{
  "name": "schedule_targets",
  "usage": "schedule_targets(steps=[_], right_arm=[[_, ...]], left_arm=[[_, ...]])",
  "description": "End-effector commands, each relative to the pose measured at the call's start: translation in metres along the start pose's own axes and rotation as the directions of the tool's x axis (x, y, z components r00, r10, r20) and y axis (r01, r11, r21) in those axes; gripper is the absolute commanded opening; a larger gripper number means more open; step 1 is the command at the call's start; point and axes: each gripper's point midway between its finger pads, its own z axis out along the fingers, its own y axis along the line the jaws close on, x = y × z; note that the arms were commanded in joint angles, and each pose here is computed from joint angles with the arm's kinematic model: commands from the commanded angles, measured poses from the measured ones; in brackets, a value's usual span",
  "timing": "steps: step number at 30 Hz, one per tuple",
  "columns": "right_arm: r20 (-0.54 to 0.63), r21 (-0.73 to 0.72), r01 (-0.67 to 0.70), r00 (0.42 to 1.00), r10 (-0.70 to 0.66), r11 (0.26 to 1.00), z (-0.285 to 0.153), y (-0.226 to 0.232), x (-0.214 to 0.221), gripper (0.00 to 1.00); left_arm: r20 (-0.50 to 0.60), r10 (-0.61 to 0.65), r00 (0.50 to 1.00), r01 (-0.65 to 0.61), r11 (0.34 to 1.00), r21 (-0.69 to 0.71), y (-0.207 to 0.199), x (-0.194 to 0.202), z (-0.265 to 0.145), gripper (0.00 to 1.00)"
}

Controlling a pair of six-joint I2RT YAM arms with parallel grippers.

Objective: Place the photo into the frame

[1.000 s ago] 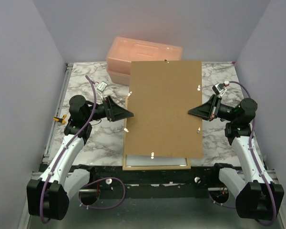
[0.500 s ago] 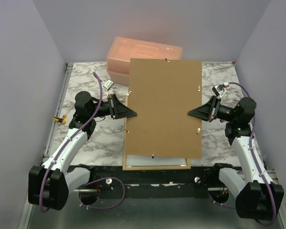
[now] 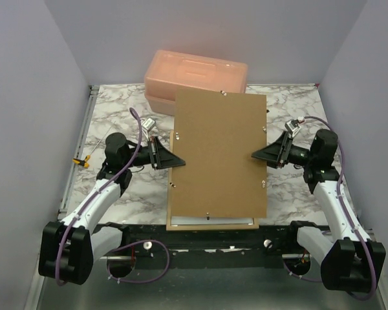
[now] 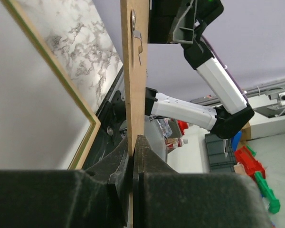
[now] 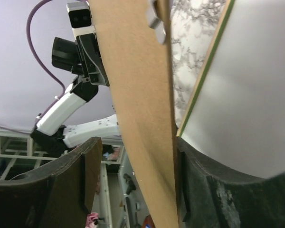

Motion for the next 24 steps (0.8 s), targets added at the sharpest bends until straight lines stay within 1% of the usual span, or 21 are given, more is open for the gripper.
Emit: schedule_targets(steps=[1,4,12,15,24], right_arm=[[0.008,0.085,-0.01,1.0,0.01,0.996,0.001,-0.029,0.007,0.68],[0.0,0.121,-0.028,1.0,0.029,0.992,0.001,-0.045,0.012,0.74],[0.022,0.199,-0.057,0.998,0.054,0.978,0.001,-0.076,0.019,0.91],[0.035,0.233,-0.061,0.998,0.055,0.971,0.001,-0.085,0.019,0.95],[0.069,0.369,-0.075,0.996,0.053,0.927,-0.006,-0.115,0.019,0.96]], left_arm=[[0.069,0.007,0.998,-0.005,1.0,-0.02,0.016,-0.004,-0.007,0.0],[0.085,-0.027,0.996,0.028,1.0,-0.009,0.026,-0.003,-0.013,0.0],[0.128,-0.046,0.991,0.046,0.999,0.0,0.044,-0.003,-0.027,0.0],[0.137,-0.06,0.989,0.061,0.998,-0.001,0.05,0.0,-0.03,0.0],[0.183,-0.116,0.976,0.124,0.992,-0.03,0.074,0.005,-0.032,0.0]])
